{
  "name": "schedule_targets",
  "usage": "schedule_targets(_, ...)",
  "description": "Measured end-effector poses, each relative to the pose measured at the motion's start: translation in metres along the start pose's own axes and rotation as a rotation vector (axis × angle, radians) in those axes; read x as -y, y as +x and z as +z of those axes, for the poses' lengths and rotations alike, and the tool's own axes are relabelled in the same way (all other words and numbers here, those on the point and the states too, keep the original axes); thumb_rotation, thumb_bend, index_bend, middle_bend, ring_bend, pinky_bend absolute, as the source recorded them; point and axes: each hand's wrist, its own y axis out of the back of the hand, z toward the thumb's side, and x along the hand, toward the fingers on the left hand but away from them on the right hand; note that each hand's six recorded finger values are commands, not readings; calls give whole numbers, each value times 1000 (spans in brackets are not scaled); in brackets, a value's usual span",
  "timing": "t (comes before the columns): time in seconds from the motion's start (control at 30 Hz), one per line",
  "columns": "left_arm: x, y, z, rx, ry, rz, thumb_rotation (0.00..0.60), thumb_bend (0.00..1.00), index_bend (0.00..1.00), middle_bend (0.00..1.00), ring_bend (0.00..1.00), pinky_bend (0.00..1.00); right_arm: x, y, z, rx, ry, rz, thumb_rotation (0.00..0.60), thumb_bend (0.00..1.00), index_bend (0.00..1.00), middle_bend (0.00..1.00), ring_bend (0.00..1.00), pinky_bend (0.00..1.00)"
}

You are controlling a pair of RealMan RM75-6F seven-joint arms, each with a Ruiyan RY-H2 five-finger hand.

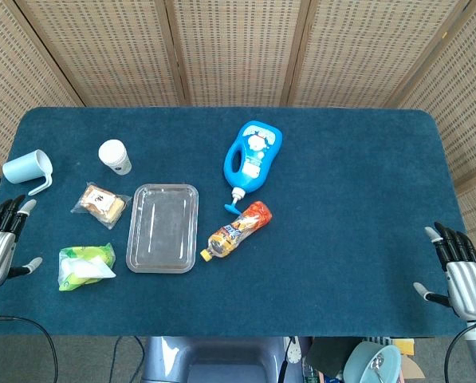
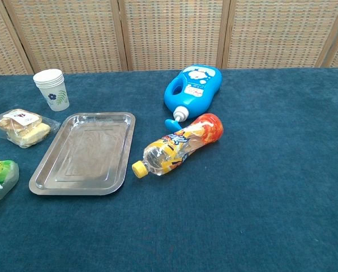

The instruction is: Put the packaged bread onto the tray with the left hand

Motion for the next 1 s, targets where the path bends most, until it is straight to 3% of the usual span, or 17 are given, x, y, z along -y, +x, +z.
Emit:
schedule_targets(0.77, -2, 0, 2, 5, 5, -1, 600, 184, 0, 0, 0, 0, 1, 6, -7, 16, -13, -6, 600, 181, 0, 0, 0, 0)
schedule_targets(1.0, 1, 6, 7, 22, -12, -42, 600, 184, 0, 0, 0, 0, 1, 6, -11, 24, -16, -7, 600, 181, 0, 0, 0, 0)
